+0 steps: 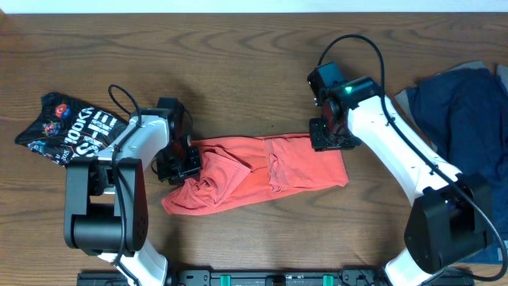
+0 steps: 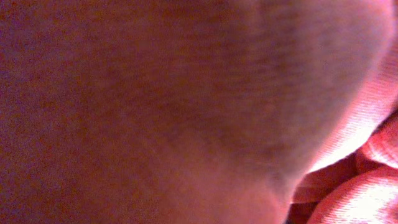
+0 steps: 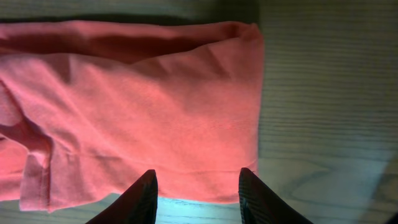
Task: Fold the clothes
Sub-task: 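Fold the strip's left end rightward onto the stack with the left gripper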
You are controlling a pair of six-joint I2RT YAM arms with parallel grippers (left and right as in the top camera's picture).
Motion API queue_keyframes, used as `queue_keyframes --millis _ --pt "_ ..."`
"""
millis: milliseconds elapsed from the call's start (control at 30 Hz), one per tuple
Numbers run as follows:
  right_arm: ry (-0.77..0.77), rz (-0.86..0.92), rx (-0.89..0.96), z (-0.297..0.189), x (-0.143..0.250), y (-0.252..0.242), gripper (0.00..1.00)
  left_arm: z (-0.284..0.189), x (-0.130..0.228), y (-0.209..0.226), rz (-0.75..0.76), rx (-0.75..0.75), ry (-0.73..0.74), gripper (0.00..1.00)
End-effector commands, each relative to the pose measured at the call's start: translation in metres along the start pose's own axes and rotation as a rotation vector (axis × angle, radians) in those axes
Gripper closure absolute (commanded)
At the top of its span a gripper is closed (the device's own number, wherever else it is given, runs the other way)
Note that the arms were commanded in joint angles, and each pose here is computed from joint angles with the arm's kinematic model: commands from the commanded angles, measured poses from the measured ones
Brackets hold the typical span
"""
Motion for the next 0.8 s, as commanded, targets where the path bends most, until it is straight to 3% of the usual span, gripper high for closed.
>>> queue_keyframes --millis 0,267,433,600,767 --pt "-0.014 0.043 0.018 -0.004 -0.005 -0.013 0.60 0.008 0.001 0.016 -0.007 -0.090 0.022 0.76" --pt "0.004 0.103 0.106 -0.004 -0.006 -0.046 0.61 -0.048 -0.017 0.055 -0.088 -0.268 -0.069 0.79" --pt "0.018 0.174 0.120 -0.004 -0.010 -0.071 0.61 -0.090 -0.019 0.065 -0.154 -0.270 -0.123 0.79" --pt "0.023 0.197 0.123 -0.004 -0.013 -0.088 0.61 -0.120 -0.002 0.045 -0.117 -0.237 -0.117 0.79" --pt "0.025 0.208 0.123 -0.004 -0.014 -0.093 0.61 -0.144 0.011 -0.006 -0.052 -0.136 -0.176 0.81"
Point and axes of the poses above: each gripper's point midway between its finger pads, its own z axis out along the fingers, its own y axis along the line the jaws close on, x = y × z, the point moved 2 cm from there along -z, back along the fingers, and after that the axes turned 5 degrees about z, right-handed, at the moved point
